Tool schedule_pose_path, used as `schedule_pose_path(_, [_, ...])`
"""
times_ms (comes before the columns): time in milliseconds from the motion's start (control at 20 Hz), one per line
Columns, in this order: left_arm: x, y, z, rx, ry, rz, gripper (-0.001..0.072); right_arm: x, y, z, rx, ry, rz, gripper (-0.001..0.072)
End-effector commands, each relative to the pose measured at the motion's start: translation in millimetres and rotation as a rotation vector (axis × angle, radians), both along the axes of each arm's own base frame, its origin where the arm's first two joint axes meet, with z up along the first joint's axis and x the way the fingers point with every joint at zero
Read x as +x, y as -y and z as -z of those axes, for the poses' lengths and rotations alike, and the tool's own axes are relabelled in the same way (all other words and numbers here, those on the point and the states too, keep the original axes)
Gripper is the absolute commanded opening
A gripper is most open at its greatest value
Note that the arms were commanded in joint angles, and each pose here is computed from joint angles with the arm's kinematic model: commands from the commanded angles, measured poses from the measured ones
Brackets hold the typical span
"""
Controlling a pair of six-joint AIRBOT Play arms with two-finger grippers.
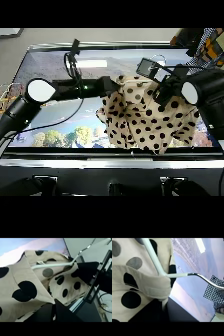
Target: Fold the clothes and pants, and hang the long-sleeved shirts on hangers.
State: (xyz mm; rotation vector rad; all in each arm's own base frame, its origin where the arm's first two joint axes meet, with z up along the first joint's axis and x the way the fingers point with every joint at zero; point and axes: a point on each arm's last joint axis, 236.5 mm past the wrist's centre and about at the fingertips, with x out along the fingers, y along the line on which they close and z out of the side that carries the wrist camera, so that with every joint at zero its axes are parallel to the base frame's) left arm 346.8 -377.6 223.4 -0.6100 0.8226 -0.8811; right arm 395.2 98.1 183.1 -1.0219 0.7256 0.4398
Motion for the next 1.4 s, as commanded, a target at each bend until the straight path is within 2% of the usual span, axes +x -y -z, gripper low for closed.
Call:
schedule_pose_path(0, [-32,26,5,0.04,0.065,0.119,0.0022,9,-10,-9,0.06,0.051,0.02,0.0018])
schedule_pose_path(350, [-64,54,61,0.145,0.077,0.262,0.0022,0,-4,-41,0.083,0.141,0.016,0.0018])
schedule_pose_path(600, [-59,51,68,0.183,0.106,0.263,0.0032,-10,4,-63,0.092,0.195,0.019,0.0018])
schedule_pose_path(650, [-56,49,65,0.18,0.11,0.254,0.0122,-13,4,-66,0.097,0.201,0.018,0.0018])
schedule_pose_path(750, [-44,38,51,0.166,0.129,0.221,0.0553,-16,5,-71,0.107,0.212,0.017,0.0019])
schedule_pose_path(800, [-35,28,39,0.16,0.151,0.2,0.0688,-17,5,-73,0.11,0.217,0.016,0.0019])
schedule_pose_path(1000, [-4,-38,-15,0.207,0.345,0.152,0.0686,-22,-8,-71,0.142,0.195,-0.032,0.0019])
schedule_pose_path(1150, [13,-87,-48,0.273,0.527,0.1,0.067,-25,-21,-66,0.06,0.182,-0.174,0.0019])
schedule_pose_path(1250, [10,-103,-51,0.353,0.639,0.152,0.0669,-25,-27,-62,0.02,0.175,-0.237,0.002])
schedule_pose_path(1350, [2,-105,-35,0.405,0.652,0.239,0.0669,-26,-37,-57,0.035,0.155,-0.269,0.002])
